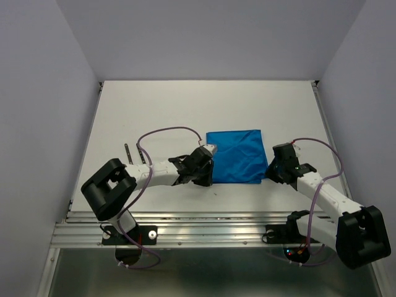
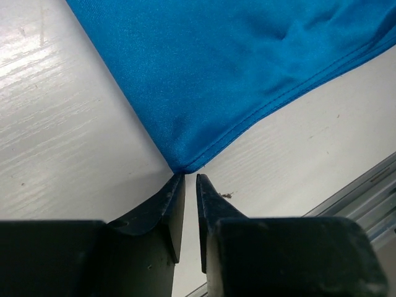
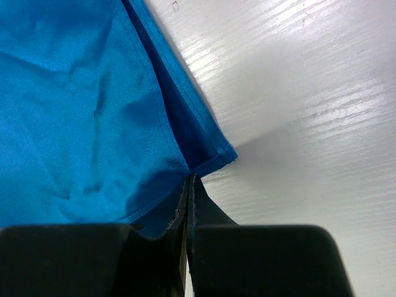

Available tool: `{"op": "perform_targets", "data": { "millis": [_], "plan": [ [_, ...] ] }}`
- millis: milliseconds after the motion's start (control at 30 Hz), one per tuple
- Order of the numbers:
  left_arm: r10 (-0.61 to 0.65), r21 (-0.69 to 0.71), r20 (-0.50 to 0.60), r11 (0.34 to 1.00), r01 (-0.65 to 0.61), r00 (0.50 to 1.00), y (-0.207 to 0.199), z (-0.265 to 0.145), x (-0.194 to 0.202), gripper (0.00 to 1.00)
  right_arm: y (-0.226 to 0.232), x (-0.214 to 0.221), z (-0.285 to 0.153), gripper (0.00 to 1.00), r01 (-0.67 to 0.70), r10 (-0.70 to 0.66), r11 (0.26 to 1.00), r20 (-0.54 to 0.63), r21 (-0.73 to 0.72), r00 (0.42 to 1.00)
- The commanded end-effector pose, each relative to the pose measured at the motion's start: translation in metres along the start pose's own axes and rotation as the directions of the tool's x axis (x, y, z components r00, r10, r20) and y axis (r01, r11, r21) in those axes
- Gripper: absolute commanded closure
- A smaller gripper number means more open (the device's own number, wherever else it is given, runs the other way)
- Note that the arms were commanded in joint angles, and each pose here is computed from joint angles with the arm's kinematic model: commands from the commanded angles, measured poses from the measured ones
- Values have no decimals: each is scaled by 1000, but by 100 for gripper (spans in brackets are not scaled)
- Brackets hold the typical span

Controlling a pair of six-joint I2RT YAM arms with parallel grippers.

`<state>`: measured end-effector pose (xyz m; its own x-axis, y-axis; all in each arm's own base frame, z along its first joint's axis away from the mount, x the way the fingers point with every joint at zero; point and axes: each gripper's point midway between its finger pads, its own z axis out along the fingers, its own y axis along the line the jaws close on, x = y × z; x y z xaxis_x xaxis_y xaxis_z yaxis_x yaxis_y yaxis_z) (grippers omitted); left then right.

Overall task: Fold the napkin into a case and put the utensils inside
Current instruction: Smooth out the square-folded napkin at the center of the board.

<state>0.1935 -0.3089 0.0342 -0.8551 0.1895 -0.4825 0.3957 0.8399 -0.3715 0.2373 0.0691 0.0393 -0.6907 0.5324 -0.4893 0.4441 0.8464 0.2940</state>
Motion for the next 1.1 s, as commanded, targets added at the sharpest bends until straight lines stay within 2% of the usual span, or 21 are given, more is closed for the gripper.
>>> {"op": "perform_targets", "data": {
  "millis": [0, 133, 167, 267, 433, 667, 1067],
  "plan": [
    [-7, -1, 34, 1000, 7, 999, 1, 7, -4, 75, 16, -16, -5, 99, 8, -6, 999, 44, -44, 999],
    [-9, -1, 24, 1000, 9, 1000, 2, 12, -1, 78, 17, -15, -5, 99, 8, -6, 999, 40, -47, 999],
    [-12, -8, 29, 1000, 12, 1000, 3, 12, -1, 73, 17, -15, -5, 99, 10, -8, 999, 39, -48, 999],
    [-13, -21, 42, 1000, 14, 999, 5, 12, -4, 64, 16, -14, -4, 99, 10, -9, 999, 37, -44, 999],
    [-14, -37, 50, 999, 16, 999, 9, 14, -5, 57, 16, -14, -4, 99, 7, -6, 999, 36, -45, 999],
    [-18, -93, 105, 995, 27, 994, 17, 11, -16, 59, 16, -13, -5, 99, 7, -6, 999, 35, -46, 999],
    [-13, -133, 113, 991, 29, 994, 24, 14, -18, 59, 17, -14, -4, 99, 7, -6, 999, 35, -48, 999]
  ]
}}
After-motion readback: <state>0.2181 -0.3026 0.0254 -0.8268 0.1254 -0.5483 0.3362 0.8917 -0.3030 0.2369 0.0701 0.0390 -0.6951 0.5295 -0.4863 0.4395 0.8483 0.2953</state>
